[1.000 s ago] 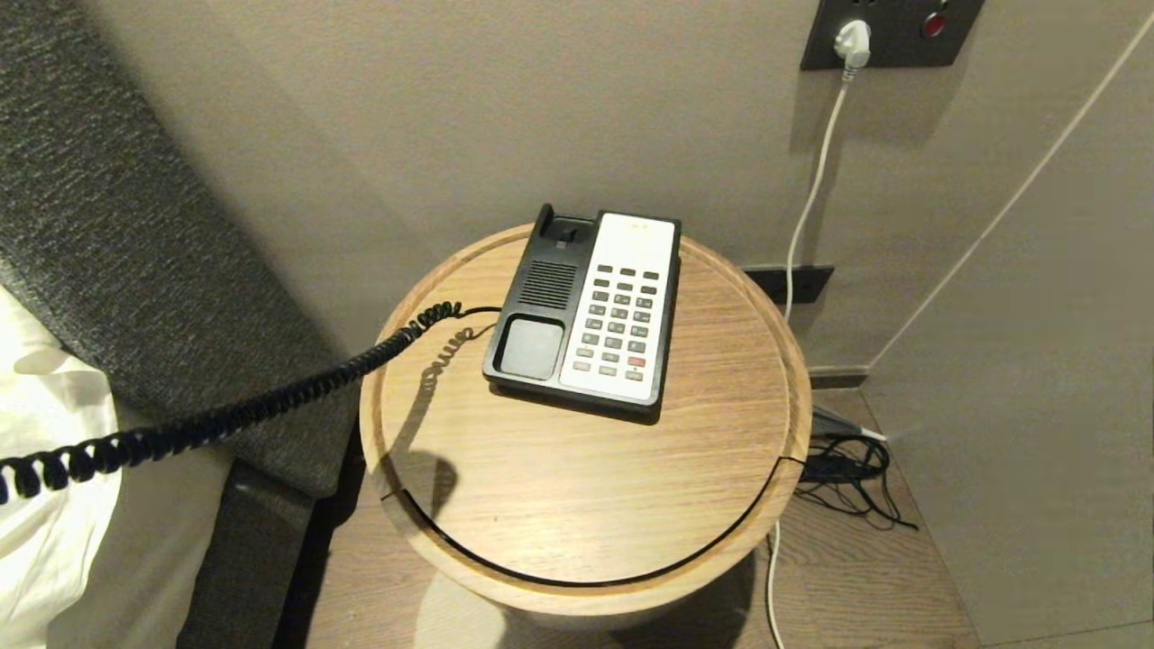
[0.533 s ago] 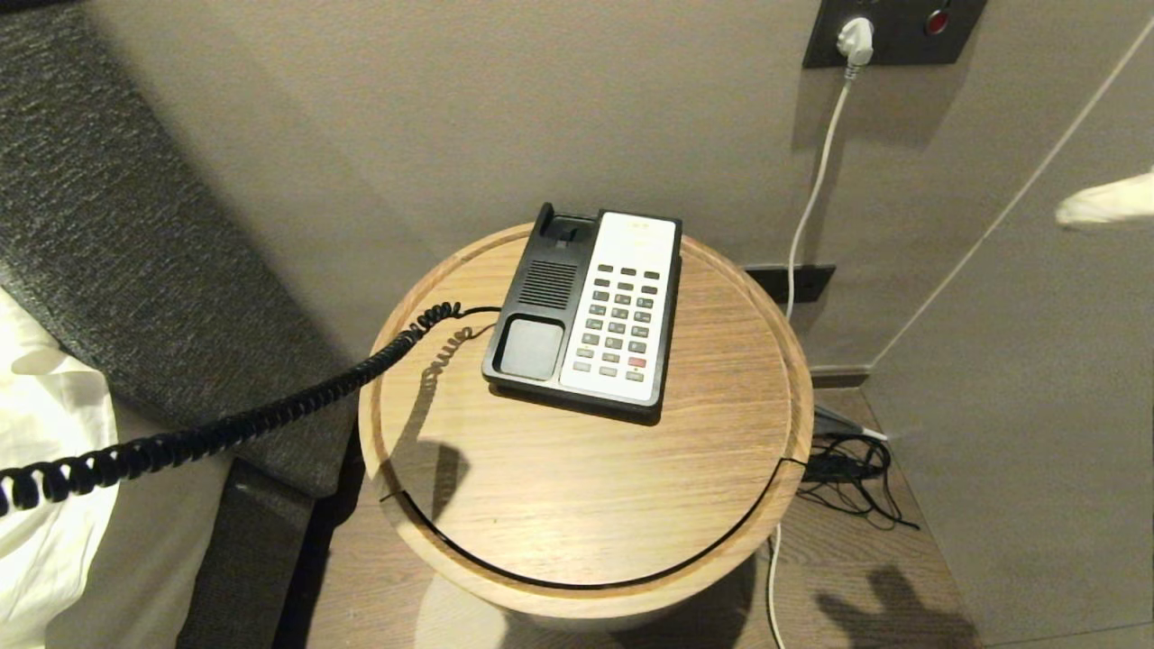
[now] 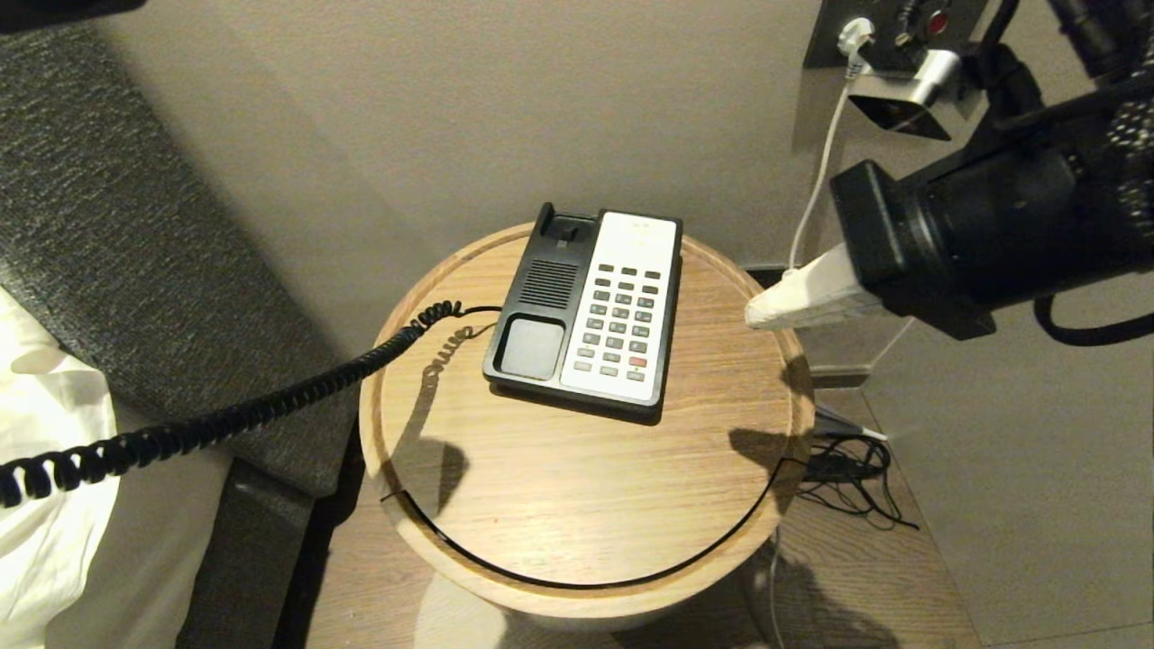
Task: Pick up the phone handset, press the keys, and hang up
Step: Dial the number
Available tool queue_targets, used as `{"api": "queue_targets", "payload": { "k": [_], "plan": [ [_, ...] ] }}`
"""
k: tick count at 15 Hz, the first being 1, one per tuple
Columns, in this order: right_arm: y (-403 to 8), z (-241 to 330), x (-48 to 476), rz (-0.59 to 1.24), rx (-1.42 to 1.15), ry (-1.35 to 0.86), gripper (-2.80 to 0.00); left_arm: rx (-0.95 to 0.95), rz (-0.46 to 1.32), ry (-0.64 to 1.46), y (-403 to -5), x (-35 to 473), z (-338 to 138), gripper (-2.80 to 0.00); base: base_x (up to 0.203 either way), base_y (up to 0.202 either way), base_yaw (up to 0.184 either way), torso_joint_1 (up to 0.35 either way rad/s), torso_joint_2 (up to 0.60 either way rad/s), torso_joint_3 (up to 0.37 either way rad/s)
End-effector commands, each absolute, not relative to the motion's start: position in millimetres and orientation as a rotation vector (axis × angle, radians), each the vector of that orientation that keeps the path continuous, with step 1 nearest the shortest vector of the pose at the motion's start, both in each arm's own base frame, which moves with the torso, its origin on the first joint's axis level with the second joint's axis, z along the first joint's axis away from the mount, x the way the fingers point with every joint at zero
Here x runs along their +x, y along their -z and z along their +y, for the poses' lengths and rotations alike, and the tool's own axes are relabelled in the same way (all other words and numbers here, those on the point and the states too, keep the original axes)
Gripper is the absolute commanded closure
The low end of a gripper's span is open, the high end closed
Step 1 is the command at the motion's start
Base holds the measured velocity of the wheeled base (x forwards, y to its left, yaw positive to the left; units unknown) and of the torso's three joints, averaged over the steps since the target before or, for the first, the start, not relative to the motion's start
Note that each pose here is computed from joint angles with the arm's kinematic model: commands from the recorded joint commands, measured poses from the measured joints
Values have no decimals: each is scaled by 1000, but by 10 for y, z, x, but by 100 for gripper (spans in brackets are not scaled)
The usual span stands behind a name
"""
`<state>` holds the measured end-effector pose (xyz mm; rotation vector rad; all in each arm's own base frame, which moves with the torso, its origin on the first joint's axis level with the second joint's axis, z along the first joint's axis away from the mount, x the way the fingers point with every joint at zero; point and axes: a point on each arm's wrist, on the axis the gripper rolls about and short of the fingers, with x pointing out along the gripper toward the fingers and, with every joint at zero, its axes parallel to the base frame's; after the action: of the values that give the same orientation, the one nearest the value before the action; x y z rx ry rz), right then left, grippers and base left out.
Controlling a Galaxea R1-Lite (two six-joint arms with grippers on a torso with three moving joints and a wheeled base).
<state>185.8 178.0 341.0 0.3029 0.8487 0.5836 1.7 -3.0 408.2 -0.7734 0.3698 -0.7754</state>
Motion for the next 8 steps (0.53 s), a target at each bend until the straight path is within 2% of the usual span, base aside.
{"api": "queue_targets", "payload": {
  "k": [1,4,8],
  "plan": [
    [-3257,2025,2043,803,305,-549,0,-765,381,768,-4084,58,-72,0,0,0,0,0,0,0],
    [-3071,2209,2244,790,317,-440,0,-763,390,763,-4055,58,-71,0,0,0,0,0,0,0],
    [-2895,2448,2428,812,295,-430,0,-765,393,759,-4034,44,-57,0,0,0,0,0,0,0]
  ]
}}
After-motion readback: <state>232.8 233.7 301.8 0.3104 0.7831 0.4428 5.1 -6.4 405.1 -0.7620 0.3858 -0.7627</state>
